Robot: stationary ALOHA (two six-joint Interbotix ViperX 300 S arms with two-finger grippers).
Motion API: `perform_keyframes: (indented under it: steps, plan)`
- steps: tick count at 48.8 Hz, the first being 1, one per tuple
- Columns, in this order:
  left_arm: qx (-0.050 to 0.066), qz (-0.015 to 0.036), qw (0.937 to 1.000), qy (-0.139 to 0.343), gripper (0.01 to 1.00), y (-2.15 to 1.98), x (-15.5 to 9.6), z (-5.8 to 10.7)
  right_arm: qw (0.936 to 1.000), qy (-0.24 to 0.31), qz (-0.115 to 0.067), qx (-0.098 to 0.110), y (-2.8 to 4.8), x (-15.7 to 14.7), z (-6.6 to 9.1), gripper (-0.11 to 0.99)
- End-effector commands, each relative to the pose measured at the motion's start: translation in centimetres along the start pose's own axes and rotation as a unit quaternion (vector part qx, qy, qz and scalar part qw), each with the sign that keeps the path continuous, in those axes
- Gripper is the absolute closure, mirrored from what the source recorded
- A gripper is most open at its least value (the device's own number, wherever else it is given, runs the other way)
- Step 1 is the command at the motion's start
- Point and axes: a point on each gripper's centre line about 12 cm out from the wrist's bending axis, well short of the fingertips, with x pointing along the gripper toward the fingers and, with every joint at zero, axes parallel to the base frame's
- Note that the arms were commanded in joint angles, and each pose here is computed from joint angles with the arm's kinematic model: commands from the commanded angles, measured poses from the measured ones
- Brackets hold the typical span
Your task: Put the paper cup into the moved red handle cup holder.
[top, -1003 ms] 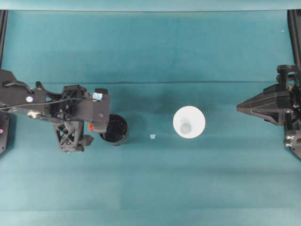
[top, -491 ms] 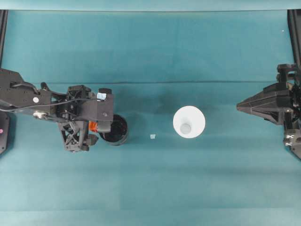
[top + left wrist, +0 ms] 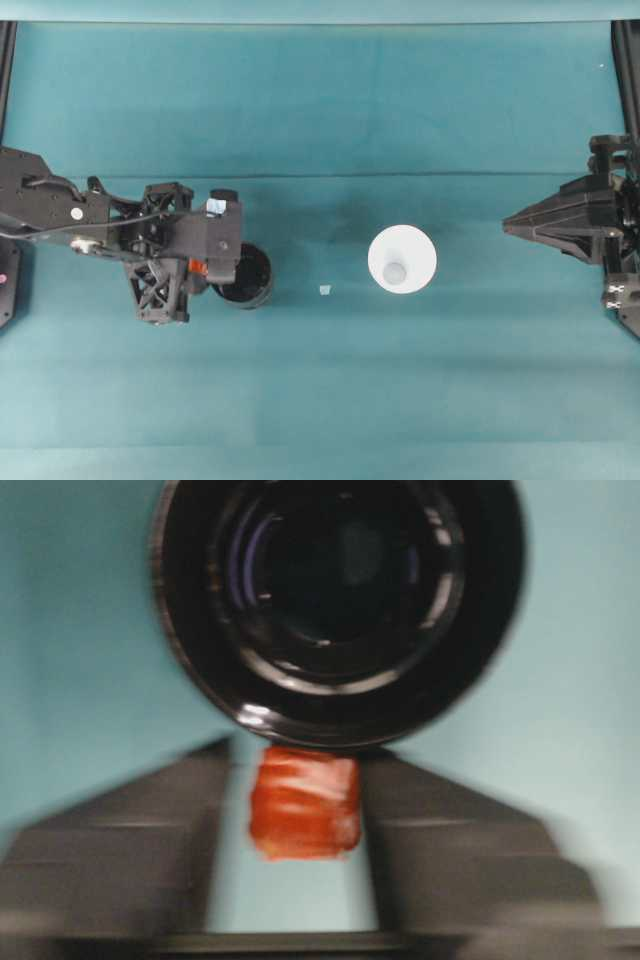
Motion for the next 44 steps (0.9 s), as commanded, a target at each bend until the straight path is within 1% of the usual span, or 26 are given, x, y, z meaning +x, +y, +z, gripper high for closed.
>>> perform_keyframes:
  steps: [1,5,8,16,17,21,22,26,27,29,34,35,36,38,40,41,44]
  plan:
    - [0.009,-0.0022,0.9999,-0.008,0.753,-0.4,-0.2,0.5,1.0,-0.004,-0.001,0.006,0.01,0.1,0.4,0.98]
    - [0.016,-0.0035,0.9998,-0.009,0.751,-0.64,-0.2,0.6,1.0,-0.005,-0.001,0.005,0.03,0.1,0.5,0.98]
    - [0.016,-0.0048,0.9998,-0.01,0.752,-0.79,-0.2,0.6,1.0,-0.005,-0.001,0.005,0.03,0.1,0.5,0.98]
    - [0.017,-0.0051,0.9998,-0.011,0.752,-0.84,-0.3,0.6,1.0,-0.005,-0.001,0.005,0.03,0.1,0.5,0.98]
    - [0.017,-0.0044,0.9998,-0.013,0.752,-0.78,-0.4,0.7,1.0,-0.004,-0.001,0.005,0.02,0.1,0.4,0.98]
    - [0.015,-0.0045,0.9997,-0.016,0.751,-0.77,-0.6,1.1,1.0,-0.004,-0.001,0.006,0.02,0.1,0.4,0.98]
    - [0.016,-0.0047,0.9997,-0.02,0.752,-0.82,-0.8,1.3,1.0,-0.005,-0.002,0.006,-0.01,0.1,0.4,0.98]
    - [0.014,-0.0038,0.9995,-0.029,0.751,-0.72,-1.8,2.2,1.0,-0.005,-0.001,0.008,0.04,0.1,0.5,0.98]
    - [0.015,-0.004,0.9994,-0.032,0.752,-0.76,-2.0,2.5,0.9999,-0.004,-0.001,0.01,0.03,0.1,0.4,0.98]
    - [0.015,-0.0033,0.9993,-0.034,0.752,-0.69,-2.6,3.0,0.9999,-0.004,-0.001,0.013,0.02,0.1,0.4,0.98]
    - [0.014,-0.0025,0.999,-0.043,0.751,-0.62,-4.3,4.6,0.9996,-0.005,-0.002,0.029,0.0,0.1,0.4,0.98]
    - [0.014,-0.0027,0.9988,-0.046,0.752,-0.65,-4.6,5.0,0.9995,-0.004,-0.002,0.031,-0.02,0.1,0.4,0.98]
    - [0.013,-0.0018,0.9987,-0.049,0.751,-0.58,-4.8,5.4,0.9994,-0.004,-0.001,0.034,0.01,0.1,0.4,0.98]
    - [0.012,-0.0024,0.9985,-0.054,0.752,-0.62,-5.3,6.1,0.9994,-0.003,-0.002,0.035,-0.04,0.1,0.3,0.98]
    - [0.013,-0.0028,0.9981,-0.061,0.751,-0.7,-5.8,6.9,0.9993,-0.003,-0.002,0.038,-0.04,0.1,0.3,0.98]
    - [0.013,-0.0022,0.9978,-0.065,0.752,-0.68,-6.1,7.3,0.9992,-0.004,-0.003,0.039,-0.05,0.1,0.4,0.98]
    - [0.013,-0.0024,0.9974,-0.071,0.752,-0.67,-6.2,8.5,0.9991,-0.004,-0.003,0.042,-0.06,0.1,0.4,0.98]
